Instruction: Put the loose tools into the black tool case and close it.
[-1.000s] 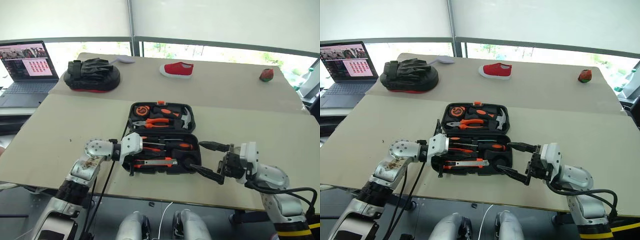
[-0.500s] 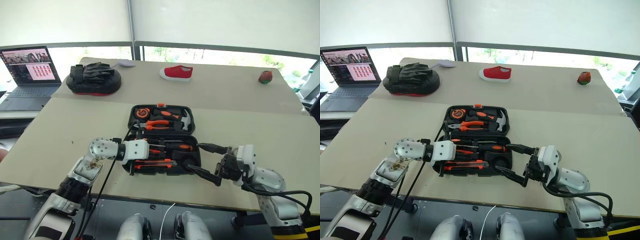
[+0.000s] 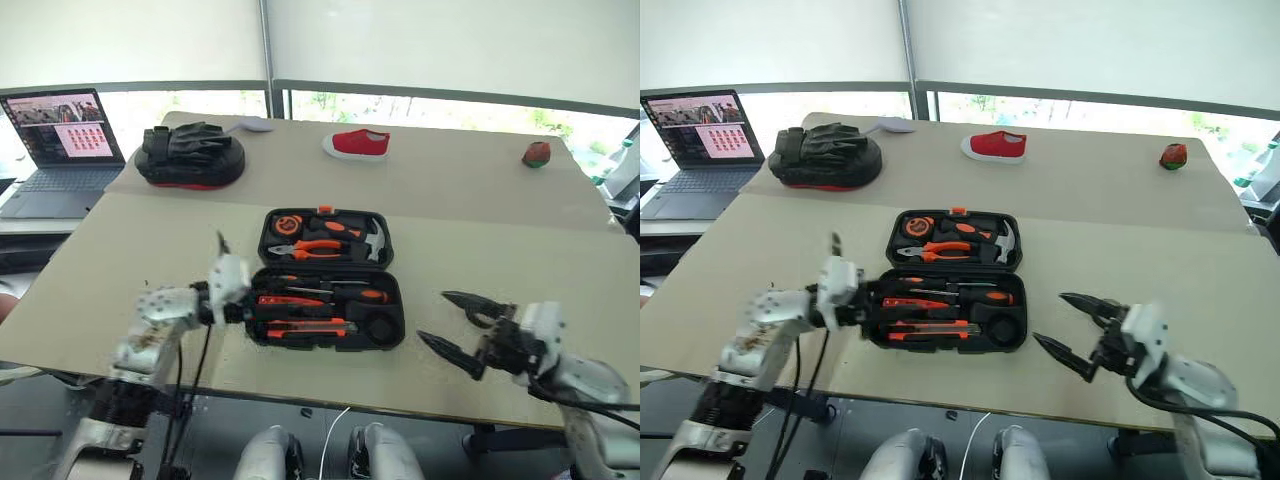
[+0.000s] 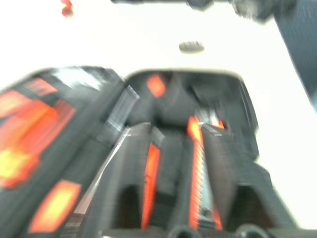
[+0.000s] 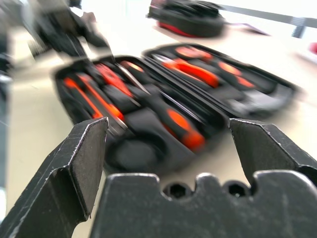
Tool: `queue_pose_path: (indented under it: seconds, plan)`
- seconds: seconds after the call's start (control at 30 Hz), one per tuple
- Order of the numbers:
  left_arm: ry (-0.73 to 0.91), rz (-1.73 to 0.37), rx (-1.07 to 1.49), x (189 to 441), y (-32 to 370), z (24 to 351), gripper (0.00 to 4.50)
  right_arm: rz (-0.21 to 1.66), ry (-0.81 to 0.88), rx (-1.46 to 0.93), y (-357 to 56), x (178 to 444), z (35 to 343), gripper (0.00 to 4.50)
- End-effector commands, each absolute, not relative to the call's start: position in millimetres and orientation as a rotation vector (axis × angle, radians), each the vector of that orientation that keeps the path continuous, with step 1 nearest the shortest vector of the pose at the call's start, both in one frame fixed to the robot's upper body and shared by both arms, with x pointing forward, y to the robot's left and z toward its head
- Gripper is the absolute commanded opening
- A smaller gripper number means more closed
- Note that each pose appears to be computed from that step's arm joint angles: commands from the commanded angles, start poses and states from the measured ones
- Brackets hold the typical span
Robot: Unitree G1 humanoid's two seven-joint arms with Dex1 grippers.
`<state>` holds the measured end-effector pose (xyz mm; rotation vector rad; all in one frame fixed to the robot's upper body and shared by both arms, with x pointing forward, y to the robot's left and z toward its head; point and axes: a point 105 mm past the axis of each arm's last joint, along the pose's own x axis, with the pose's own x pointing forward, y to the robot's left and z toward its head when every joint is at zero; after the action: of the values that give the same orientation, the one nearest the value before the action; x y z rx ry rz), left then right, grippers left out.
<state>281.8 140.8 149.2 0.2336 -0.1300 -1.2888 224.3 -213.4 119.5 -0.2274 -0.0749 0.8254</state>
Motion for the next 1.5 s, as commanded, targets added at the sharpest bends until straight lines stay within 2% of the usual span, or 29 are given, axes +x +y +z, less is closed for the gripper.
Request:
queue_pose_path:
  seconds: [0.03,0.1,0.23,0.33,0.4,0.47,0.67,0.93,1.03,1.1,1.23,1.4,1.5]
  plan:
    - [-0.153,-1.261,0.192,271.7,168.4,157.5,3.69,0.677,-0.067,-0.312,-249.4,210.0,118.7,4.50]
    - [-0.102,-1.241,0.191,267.7,187.0,151.8,4.41,0.594,-0.038,-0.320,-266.6,200.1,112.4,4.50]
    - [-0.060,-1.197,0.189,261.8,215.3,140.8,4.41,0.490,0.073,-0.348,-293.4,177.1,89.2,4.50]
    - [-0.089,-1.213,0.178,259.7,209.2,143.3,4.41,0.489,0.134,-0.382,-300.0,174.2,84.2,4.50]
    - [-0.135,-1.237,0.182,259.8,198.6,148.8,4.41,0.510,0.135,-0.413,-297.2,185.0,93.2,4.50]
    - [-0.137,-1.286,0.161,257.0,185.0,150.2,4.41,0.546,0.153,-0.452,-291.3,207.6,107.5,4.50]
    - [-0.150,-1.377,0.180,249.9,160.1,148.4,4.41,0.679,0.268,-0.531,-271.3,249.6,127.7,4.50]
    - [-0.157,-1.420,0.208,245.7,146.6,146.5,4.41,0.741,0.516,-0.594,-273.0,271.0,102.9,4.50]
    - [-0.147,-1.438,0.223,241.8,144.7,144.5,4.50,0.707,0.593,-0.625,-280.7,276.9,96.3,3.75]
    - [-0.150,-1.434,0.219,241.2,144.3,145.6,4.50,0.720,0.625,-0.655,-281.7,276.6,93.9,3.05]
    - [-0.155,-1.428,0.215,239.9,143.4,146.5,4.50,0.713,0.581,-0.664,-277.7,284.4,97.6,1.74]
    - [-0.159,-1.427,0.216,239.1,143.3,147.6,4.50,0.768,0.504,-0.731,-268.8,293.0,119.4,0.07]
    - [-0.159,-1.429,0.217,239.1,143.5,147.6,4.50,0.892,0.428,-0.692,-246.1,292.4,137.4,0.07]
